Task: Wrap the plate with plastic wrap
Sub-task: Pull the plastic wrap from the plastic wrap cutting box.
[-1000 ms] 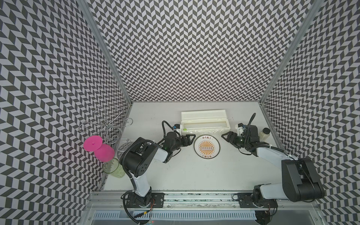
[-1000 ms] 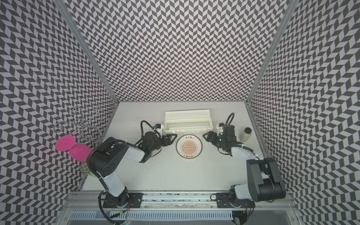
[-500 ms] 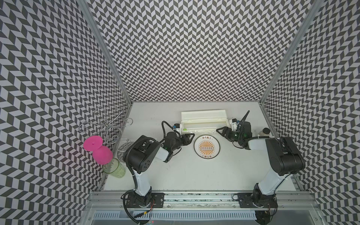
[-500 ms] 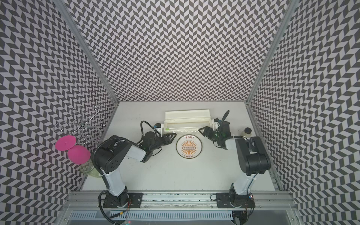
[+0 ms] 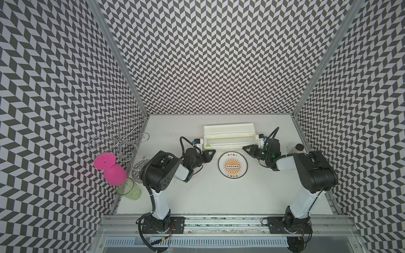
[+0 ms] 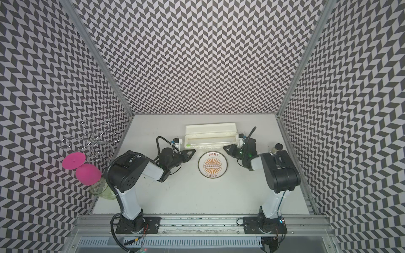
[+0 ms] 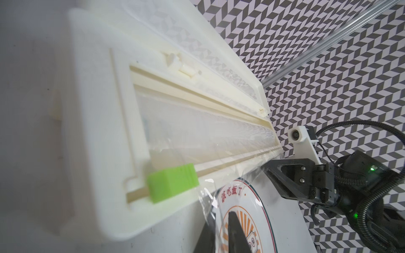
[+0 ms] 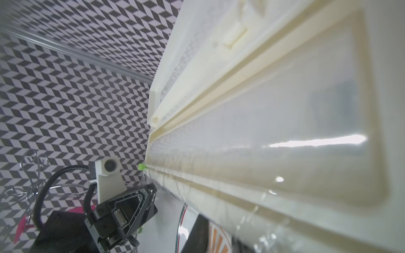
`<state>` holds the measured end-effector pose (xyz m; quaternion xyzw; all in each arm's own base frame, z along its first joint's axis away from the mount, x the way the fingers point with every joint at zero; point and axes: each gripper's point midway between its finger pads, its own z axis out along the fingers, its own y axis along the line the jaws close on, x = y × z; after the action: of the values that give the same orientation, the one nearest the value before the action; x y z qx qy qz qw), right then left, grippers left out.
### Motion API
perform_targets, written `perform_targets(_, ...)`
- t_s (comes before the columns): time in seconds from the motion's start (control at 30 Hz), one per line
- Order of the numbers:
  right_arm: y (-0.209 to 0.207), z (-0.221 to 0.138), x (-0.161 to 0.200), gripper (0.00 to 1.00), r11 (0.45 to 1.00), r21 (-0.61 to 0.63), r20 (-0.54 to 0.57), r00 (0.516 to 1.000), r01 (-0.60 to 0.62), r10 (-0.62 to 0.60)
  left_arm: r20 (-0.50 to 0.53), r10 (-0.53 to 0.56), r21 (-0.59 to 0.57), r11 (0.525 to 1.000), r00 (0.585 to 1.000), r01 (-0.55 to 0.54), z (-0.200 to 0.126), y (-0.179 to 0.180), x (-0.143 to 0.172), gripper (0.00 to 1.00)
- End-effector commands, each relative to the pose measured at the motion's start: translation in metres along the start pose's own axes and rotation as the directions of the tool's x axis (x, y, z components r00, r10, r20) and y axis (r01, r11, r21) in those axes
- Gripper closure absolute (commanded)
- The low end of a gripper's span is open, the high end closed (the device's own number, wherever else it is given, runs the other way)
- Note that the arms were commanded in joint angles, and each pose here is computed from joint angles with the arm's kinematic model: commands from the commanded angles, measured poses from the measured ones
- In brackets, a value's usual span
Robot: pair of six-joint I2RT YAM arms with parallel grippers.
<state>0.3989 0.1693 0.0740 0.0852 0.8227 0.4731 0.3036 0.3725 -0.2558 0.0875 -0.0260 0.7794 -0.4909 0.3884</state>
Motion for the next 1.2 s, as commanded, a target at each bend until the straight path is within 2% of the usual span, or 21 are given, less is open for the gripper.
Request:
perform_targets(0.0,0.03,-0.014,-0.019,0.89,0.996,-0.075,0.079,0.996,0.053,-0.047,0.04,-0.027,0.069,0.997,0.999,0.024,-0.003,-0.019,-0.016,0.94)
perform_targets(0.1,0.05,-0.022,-0.029,0.92,0.993,-0.095,0.089,0.994,0.066,-0.057,0.046,-0.066,0.087,0.994,0.997,0.062,-0.006,-0.031,-0.027,1.0)
perform_targets(0.2,0.066,-0.025,-0.043,0.93,0.993,-0.089,0.091,0.994,0.072,-0.064,0.036,-0.116,0.085,0.99,0.993,0.112,-0.005,-0.041,-0.045,1.0)
perform_targets(0.33,0.089,-0.027,-0.067,0.96,0.991,-0.109,0.106,0.992,0.078,-0.067,0.033,-0.125,0.076,0.99,0.992,0.122,-0.003,-0.061,-0.075,1.0)
perform_targets(0.67,0.17,-0.047,-0.126,1.0,0.969,-0.195,0.176,0.978,0.149,-0.115,0.096,-0.038,0.097,0.995,0.995,0.029,-0.02,-0.124,-0.163,1.0)
perform_targets(0.97,0.237,-0.095,-0.137,1.0,0.936,-0.254,0.254,0.95,0.246,-0.181,0.125,0.019,0.173,0.984,0.992,-0.041,-0.049,-0.192,-0.197,1.0)
perform_targets(1.17,0.257,-0.124,-0.117,1.0,0.926,-0.266,0.249,0.947,0.269,-0.203,0.124,0.043,0.199,0.978,0.991,-0.067,-0.075,-0.222,-0.19,1.0)
